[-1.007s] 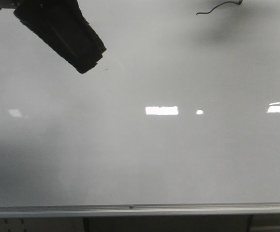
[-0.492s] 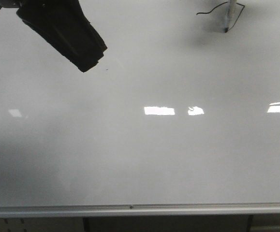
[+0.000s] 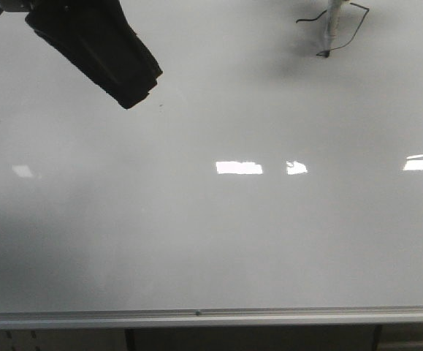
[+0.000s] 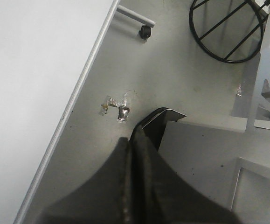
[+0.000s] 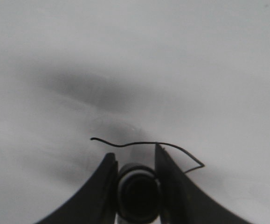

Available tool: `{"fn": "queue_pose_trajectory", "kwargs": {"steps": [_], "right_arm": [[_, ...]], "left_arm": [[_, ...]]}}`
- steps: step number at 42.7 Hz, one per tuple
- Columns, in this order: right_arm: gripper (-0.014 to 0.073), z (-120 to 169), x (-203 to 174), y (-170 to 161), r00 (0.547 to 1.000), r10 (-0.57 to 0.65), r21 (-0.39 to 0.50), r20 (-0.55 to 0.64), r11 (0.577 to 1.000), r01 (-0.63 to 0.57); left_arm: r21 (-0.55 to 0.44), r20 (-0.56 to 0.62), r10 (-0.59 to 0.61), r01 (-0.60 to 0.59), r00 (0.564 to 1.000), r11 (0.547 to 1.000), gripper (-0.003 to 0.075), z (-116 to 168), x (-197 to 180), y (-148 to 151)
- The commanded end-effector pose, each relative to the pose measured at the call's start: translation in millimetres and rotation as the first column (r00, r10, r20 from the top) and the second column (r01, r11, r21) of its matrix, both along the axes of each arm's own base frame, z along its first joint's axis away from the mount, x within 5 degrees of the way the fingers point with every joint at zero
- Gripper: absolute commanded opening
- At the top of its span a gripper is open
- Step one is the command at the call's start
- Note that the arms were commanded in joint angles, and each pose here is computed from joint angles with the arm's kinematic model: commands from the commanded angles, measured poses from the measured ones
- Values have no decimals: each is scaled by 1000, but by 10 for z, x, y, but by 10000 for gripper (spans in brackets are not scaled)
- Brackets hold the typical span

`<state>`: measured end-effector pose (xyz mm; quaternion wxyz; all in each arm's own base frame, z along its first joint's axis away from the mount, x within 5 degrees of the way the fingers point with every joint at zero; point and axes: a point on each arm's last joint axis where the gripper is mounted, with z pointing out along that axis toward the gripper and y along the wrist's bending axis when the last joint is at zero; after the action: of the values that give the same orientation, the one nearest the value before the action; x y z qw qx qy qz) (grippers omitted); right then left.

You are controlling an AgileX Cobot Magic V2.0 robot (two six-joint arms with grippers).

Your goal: Write number 2 on whiteboard

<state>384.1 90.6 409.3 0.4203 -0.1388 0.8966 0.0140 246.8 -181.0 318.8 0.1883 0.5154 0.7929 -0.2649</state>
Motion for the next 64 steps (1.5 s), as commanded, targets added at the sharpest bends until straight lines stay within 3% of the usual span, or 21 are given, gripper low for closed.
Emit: {"fn": "queue_pose_trajectory", "kwargs": {"steps": [1,14,19,29,36,44,50,54,60,64], "right_arm": [[-62,307,-89,-107,988,-52,-31,145,998,57],[-62,421,-157,-262,969,-145,-105,199,980,169],[-64,437,-219,-257,975,-149,-79,167,983,164],[-64,727,-705,-133,993,31,73,110,997,-39],[-64,862,-1042,-168,994,86,73,60,993,-90],[-64,878,-1280,-145,984,176,88,-31,981,-173],[-64,760,-1437,-52,954,292,173,-74,946,-276],[-64,573,-1546,-14,933,343,226,-106,922,-314],[-64,182,-1674,-2,915,370,274,-161,907,-319],[-64,8,-1755,29,899,405,327,-168,883,-337]], "left_arm": [[-88,47,16,-11,999,996,-20,246,-72,-24],[-88,47,16,-11,999,996,-20,246,-72,-24],[-88,47,16,-11,999,996,-20,246,-72,-24],[-88,47,16,-11,999,996,-20,246,-72,-24],[-88,47,16,-11,999,996,-20,246,-72,-24],[-92,53,22,-17,998,996,-19,249,-64,-27],[-137,33,32,-27,999,990,0,277,-70,-56],[-186,1,34,-33,999,982,120,309,-88,-87],[-261,-75,-12,-8,997,965,504,363,-162,-132],[-320,-90,-118,84,989,944,678,410,-248,-157]]}}
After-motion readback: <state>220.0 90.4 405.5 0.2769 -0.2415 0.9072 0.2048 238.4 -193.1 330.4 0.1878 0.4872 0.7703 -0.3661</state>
